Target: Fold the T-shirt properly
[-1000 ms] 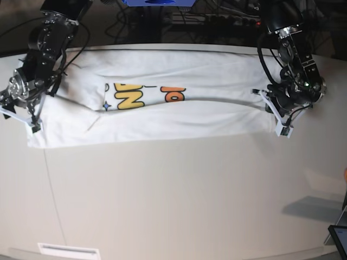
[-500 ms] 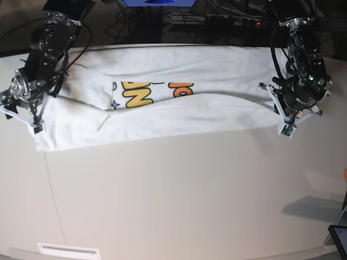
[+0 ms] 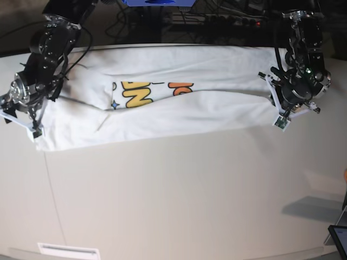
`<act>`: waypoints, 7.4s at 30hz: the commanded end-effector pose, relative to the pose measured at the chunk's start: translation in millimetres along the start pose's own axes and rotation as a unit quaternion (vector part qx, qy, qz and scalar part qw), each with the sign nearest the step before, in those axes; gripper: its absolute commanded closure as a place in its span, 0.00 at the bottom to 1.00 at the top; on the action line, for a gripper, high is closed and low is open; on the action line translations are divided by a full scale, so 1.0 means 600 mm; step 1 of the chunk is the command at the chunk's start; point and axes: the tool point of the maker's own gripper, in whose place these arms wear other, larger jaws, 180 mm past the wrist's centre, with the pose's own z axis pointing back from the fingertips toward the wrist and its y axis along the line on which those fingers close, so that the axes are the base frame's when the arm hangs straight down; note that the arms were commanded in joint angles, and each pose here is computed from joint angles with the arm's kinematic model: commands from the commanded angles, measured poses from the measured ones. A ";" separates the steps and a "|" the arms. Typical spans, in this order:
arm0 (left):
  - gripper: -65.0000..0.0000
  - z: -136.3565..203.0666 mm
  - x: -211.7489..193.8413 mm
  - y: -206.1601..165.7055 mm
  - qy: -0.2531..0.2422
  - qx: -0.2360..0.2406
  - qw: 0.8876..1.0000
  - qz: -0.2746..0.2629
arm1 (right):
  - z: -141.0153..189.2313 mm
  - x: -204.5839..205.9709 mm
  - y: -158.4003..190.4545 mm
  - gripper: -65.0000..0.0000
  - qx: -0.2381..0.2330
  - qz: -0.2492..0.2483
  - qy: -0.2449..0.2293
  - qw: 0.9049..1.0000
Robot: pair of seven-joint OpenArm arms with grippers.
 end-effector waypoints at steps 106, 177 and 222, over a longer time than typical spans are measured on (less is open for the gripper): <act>0.97 0.045 0.025 0.105 -0.214 0.178 0.937 0.209 | 0.014 0.120 0.050 0.98 0.148 -0.065 -0.273 0.948; 0.23 -0.083 0.020 0.100 -0.239 -0.110 0.884 0.387 | 0.025 0.054 0.103 0.98 0.178 -0.051 -0.235 0.954; 0.24 -0.139 0.015 0.032 -0.210 -0.164 0.873 0.408 | 0.036 0.141 0.205 0.98 0.258 -0.015 -0.284 0.923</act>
